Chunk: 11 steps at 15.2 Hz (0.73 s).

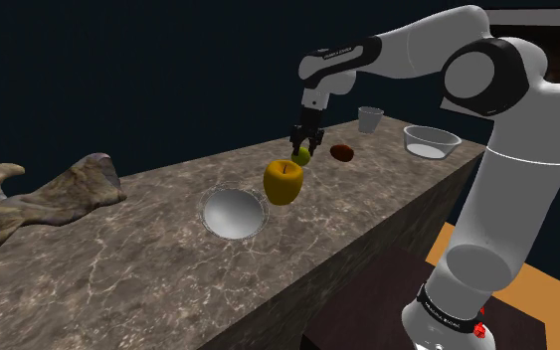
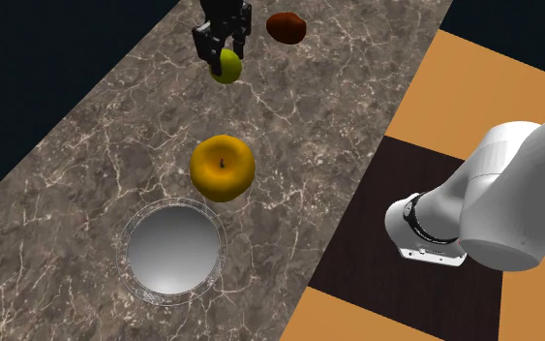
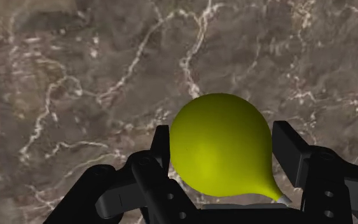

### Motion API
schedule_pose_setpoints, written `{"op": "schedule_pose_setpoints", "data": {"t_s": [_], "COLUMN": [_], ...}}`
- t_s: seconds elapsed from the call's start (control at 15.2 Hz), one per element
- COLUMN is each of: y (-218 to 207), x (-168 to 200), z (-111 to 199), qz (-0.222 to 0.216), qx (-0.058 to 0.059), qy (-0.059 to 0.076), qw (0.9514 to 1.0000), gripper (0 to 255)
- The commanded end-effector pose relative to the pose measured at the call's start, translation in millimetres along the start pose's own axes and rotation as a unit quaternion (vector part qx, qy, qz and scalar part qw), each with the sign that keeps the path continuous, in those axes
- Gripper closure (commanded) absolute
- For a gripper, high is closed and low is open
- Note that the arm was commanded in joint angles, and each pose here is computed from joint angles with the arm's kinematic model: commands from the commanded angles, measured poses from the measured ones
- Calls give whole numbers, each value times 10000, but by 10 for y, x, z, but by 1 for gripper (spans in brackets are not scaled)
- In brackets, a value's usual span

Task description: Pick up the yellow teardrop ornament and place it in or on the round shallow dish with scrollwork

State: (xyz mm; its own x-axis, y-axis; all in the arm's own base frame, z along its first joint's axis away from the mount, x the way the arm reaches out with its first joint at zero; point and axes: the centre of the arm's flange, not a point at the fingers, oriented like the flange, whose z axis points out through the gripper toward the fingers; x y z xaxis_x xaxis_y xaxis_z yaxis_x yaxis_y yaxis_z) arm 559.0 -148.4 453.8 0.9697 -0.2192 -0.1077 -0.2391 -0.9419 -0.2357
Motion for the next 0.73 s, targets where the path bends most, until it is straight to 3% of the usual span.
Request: {"op": "schedule_pose_setpoints", "data": {"t_s": [0.0, 0.66], "y": [43, -44], "x": [-1, -69], "z": [31, -379], "qz": [35, 35], "qx": [-18, -17], "qy": [-33, -33], "qw": [10000, 10000], "gripper": [255, 255]}}
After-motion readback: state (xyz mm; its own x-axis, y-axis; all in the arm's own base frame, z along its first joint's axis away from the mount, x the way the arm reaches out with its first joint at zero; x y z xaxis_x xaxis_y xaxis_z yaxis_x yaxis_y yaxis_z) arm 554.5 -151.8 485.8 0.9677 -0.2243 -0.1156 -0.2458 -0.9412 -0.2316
